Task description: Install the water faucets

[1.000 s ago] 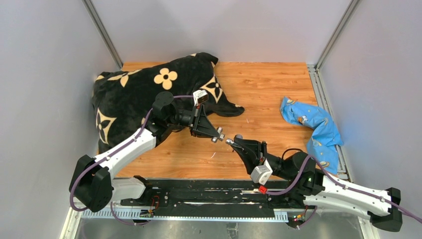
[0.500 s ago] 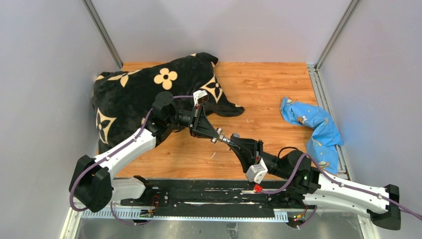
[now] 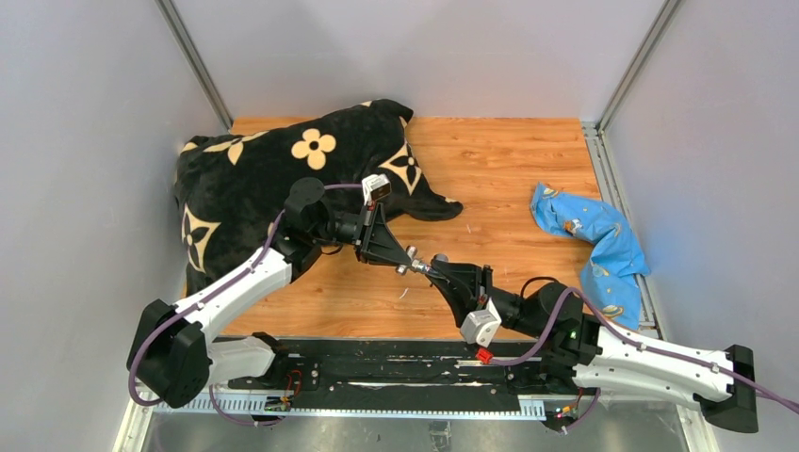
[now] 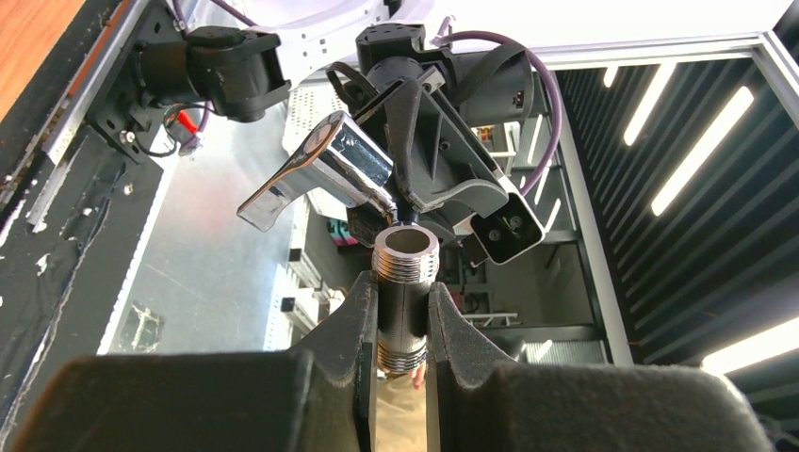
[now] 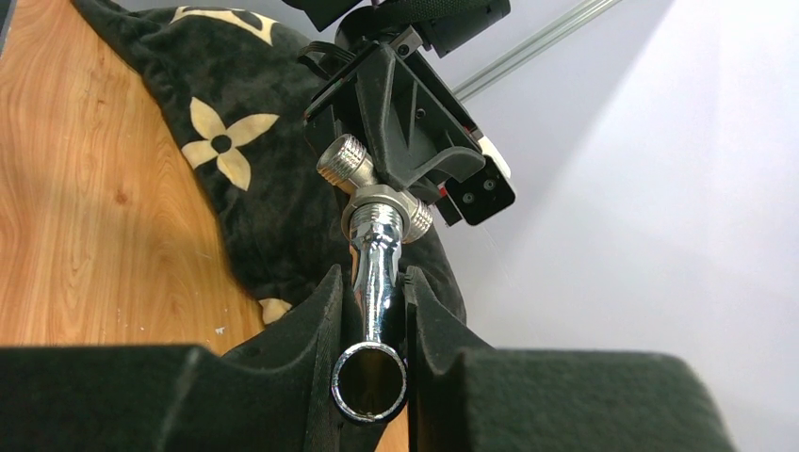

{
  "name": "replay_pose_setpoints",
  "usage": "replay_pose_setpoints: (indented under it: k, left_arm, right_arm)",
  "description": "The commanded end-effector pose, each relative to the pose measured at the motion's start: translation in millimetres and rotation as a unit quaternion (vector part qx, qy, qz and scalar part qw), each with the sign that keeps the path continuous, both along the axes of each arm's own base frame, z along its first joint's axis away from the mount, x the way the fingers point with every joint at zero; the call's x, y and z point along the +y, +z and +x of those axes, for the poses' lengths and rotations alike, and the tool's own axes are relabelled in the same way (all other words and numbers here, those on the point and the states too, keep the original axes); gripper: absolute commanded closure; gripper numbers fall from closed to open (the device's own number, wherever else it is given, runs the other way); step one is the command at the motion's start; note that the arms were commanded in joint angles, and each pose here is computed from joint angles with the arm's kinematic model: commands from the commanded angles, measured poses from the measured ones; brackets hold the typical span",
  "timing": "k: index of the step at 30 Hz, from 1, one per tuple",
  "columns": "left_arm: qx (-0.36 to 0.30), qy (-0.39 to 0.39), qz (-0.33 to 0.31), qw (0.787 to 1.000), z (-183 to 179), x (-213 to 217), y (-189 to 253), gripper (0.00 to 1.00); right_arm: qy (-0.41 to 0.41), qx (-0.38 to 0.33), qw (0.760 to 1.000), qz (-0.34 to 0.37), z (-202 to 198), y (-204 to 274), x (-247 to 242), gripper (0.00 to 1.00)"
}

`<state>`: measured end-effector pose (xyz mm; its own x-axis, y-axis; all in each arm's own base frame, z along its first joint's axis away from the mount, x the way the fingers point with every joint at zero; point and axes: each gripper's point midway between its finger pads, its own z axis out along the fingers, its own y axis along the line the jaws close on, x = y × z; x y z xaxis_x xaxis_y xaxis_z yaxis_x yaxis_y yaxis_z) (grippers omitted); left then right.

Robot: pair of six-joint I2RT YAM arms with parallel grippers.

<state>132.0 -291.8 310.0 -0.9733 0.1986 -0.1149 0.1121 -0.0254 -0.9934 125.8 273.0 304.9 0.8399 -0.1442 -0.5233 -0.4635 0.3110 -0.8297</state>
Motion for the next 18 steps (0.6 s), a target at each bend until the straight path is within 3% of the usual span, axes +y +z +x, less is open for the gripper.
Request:
replay_pose_setpoints:
  k: [1, 18]
  left_arm:
    - [-0.044, -0.004, -0.02, 0.999, -7.7, 5.4, 6.5, 1.0]
    - [-0.052, 0.011, -0.011, 0.999, 4.6, -0.9, -12.8, 1.0]
  right_arm:
    - [0.006, 0.005, 0.999, 0.036, -3.9, 26.2, -1.0, 0.99]
    - [-0.018, 0.086, 0.996, 0.023, 8.5, -1.9, 7.1, 0.99]
